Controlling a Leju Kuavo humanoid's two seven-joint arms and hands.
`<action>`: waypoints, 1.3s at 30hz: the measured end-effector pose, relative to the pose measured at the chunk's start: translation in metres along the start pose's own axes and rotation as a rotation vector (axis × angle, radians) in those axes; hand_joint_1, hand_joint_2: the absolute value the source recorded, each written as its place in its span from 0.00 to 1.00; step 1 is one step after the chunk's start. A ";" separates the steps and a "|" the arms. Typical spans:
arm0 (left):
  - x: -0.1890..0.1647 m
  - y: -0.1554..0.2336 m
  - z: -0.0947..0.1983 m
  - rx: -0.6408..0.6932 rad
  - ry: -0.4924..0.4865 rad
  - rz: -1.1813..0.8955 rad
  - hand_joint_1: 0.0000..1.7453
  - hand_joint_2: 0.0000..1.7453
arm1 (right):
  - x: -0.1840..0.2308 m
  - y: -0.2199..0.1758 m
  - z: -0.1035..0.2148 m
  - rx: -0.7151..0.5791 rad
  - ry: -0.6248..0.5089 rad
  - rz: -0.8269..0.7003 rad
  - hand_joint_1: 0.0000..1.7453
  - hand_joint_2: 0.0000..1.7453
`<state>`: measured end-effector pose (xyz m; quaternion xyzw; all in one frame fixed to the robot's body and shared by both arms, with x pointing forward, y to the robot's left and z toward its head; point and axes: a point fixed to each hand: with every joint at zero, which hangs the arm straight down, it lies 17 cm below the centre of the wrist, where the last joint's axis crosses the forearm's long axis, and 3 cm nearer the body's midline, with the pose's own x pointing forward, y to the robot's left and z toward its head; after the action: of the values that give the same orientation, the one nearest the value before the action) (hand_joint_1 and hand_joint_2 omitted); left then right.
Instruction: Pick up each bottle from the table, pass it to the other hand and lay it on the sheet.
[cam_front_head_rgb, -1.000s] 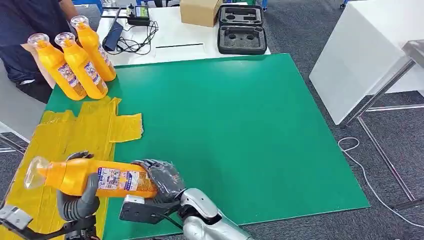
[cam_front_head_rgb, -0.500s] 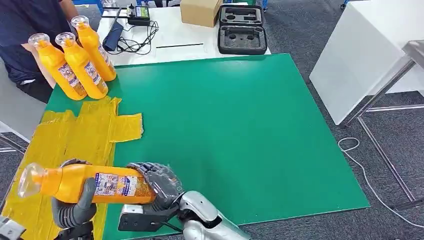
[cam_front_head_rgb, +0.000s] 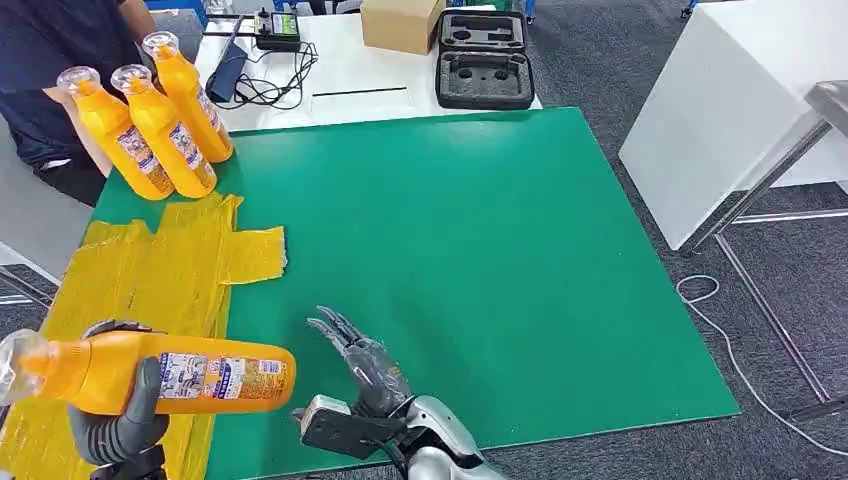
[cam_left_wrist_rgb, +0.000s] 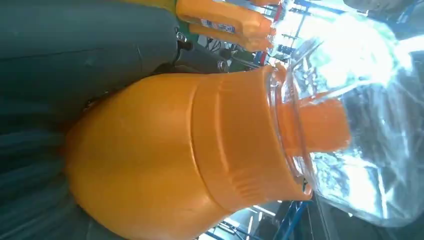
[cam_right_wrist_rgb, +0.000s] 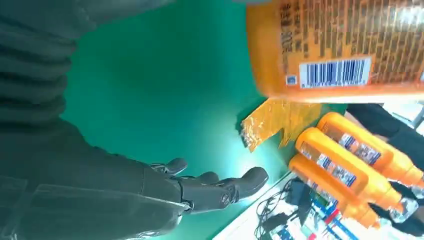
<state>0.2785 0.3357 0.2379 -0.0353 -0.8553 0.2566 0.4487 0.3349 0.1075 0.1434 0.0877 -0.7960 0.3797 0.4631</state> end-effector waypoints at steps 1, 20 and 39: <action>0.000 0.000 0.000 0.001 0.000 0.000 1.00 1.00 | 0.000 -0.001 0.001 -0.004 -0.001 -0.002 0.00 0.00; 0.028 -0.012 -0.038 -0.207 -0.237 -0.641 1.00 1.00 | 0.039 -0.188 0.089 -0.459 -0.137 -0.080 0.00 0.00; -0.096 -0.041 -0.106 -0.479 -0.337 -1.495 1.00 1.00 | 0.008 -0.220 0.124 -0.351 0.002 0.068 0.00 0.00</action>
<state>0.4263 0.3156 0.2344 0.4909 -0.7405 -0.3006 0.3468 0.3551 -0.1295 0.2300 -0.0220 -0.8520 0.2507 0.4591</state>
